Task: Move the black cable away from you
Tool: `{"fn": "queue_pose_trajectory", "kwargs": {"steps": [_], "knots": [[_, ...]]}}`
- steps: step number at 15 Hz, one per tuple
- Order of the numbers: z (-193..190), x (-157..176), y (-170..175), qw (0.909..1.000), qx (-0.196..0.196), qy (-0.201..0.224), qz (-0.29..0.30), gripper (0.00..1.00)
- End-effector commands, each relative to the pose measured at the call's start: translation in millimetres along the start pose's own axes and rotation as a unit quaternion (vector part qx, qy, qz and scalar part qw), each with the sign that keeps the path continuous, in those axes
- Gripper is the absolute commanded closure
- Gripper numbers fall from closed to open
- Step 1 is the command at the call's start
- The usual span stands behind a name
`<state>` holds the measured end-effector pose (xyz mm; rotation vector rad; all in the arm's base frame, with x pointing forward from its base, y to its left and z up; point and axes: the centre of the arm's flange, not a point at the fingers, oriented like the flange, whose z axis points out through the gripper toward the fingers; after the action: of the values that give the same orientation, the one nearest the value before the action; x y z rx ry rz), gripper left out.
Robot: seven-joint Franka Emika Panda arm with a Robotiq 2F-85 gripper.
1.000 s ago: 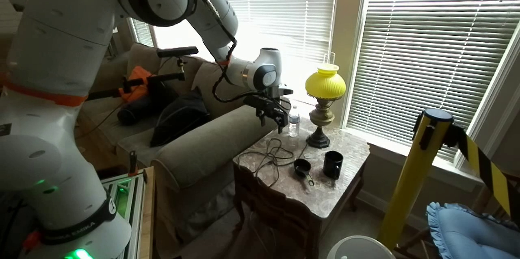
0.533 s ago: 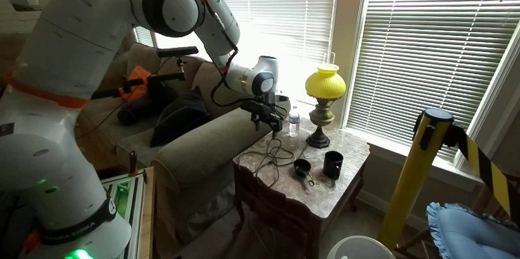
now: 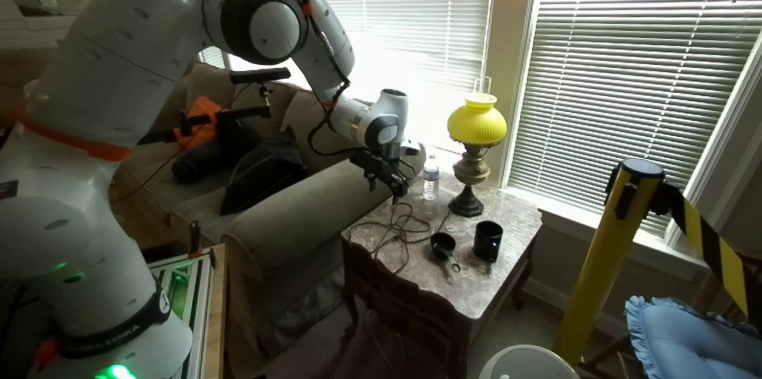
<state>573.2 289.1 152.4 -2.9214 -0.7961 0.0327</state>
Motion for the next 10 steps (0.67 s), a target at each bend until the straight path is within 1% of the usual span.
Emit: {"fn": "queue_pose_trajectory", "kwargs": {"steps": [1,7,10], "knots": [[58,13,-7,0.9993,0.036,-0.005,0.008,0.00],[128,15,-3,0.9977,0.004,-0.022,0.064,0.00],[150,16,-9,0.9977,-0.002,-0.027,0.062,0.00]]}}
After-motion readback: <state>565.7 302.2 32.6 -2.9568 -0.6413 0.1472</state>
